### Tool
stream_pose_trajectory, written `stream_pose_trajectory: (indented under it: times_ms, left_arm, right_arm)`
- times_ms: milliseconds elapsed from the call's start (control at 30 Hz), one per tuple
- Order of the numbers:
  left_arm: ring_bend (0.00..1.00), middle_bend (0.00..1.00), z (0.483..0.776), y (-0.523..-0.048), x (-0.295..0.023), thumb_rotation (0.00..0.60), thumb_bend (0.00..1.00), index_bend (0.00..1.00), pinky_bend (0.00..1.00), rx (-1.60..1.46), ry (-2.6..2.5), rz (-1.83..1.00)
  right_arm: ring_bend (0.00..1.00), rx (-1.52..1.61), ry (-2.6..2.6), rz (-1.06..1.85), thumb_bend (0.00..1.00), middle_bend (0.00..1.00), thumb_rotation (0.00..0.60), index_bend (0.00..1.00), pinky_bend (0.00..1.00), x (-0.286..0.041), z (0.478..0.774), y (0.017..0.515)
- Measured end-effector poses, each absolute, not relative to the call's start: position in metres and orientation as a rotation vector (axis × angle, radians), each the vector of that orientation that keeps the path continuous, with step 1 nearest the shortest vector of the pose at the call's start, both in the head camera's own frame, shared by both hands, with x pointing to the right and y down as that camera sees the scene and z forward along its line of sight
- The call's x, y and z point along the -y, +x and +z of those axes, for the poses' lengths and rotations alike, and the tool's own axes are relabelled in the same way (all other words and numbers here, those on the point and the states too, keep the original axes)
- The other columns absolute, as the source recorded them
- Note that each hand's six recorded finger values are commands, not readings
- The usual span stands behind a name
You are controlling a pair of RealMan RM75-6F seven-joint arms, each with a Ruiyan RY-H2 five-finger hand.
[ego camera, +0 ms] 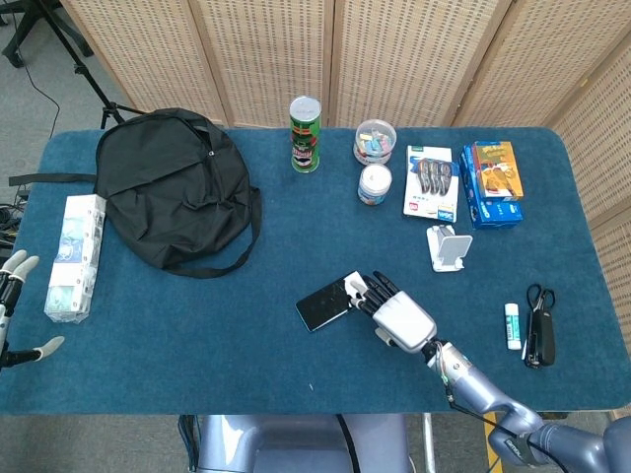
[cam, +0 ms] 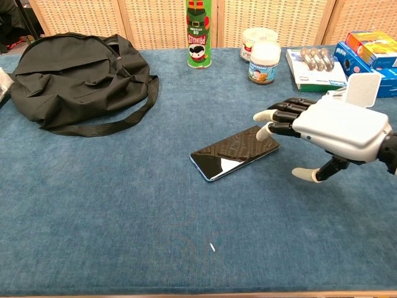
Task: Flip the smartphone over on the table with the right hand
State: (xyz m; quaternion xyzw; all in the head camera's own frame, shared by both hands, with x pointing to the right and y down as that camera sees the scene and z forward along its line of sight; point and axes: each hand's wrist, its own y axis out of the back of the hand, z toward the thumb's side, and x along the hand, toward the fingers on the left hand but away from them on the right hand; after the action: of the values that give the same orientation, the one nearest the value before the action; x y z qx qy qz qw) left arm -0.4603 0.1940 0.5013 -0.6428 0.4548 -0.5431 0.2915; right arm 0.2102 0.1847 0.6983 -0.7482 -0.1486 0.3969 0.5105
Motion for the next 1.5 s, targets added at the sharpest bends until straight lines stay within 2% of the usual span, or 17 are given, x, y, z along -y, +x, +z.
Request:
stream_pose_trajectory:
  times_ms: [1167, 1233, 1333, 1500]
  left_arm:
    - [0.0, 0.0, 0.502, -0.461, -0.193, 0.6, 0.0, 0.0, 0.0, -1.215, -1.713, -1.452]
    - [0.0, 0.0, 0.502, -0.461, -0.193, 0.6, 0.0, 0.0, 0.0, -1.214, -1.714, -1.451]
    - [0.0, 0.0, 0.502, -0.461, -0.193, 0.6, 0.0, 0.0, 0.0, -1.216, -1.713, -1.451]
    - [0.0, 0.0, 0.502, -0.461, -0.193, 0.6, 0.0, 0.0, 0.0, -1.213, -1.716, -1.453]
  right_arm:
    - [0.0, 0.373, -1.792, 0.994, 0.44, 0.1, 0.6, 0.26, 0.05, -0.168, 0.737, 0.168]
    - [0.0, 0.377, -1.796, 0.998, 0.47, 0.11, 0.6, 0.3, 0.05, -0.169, 0.738, 0.167]
    - [0.0, 0.396, -1.804, 0.997, 0.57, 0.14, 0.6, 0.4, 0.05, -0.168, 0.738, 0.165]
    - [0.0, 0.416, -1.819, 0.989, 0.7, 0.15, 0.6, 0.43, 0.05, -0.166, 0.738, 0.159]
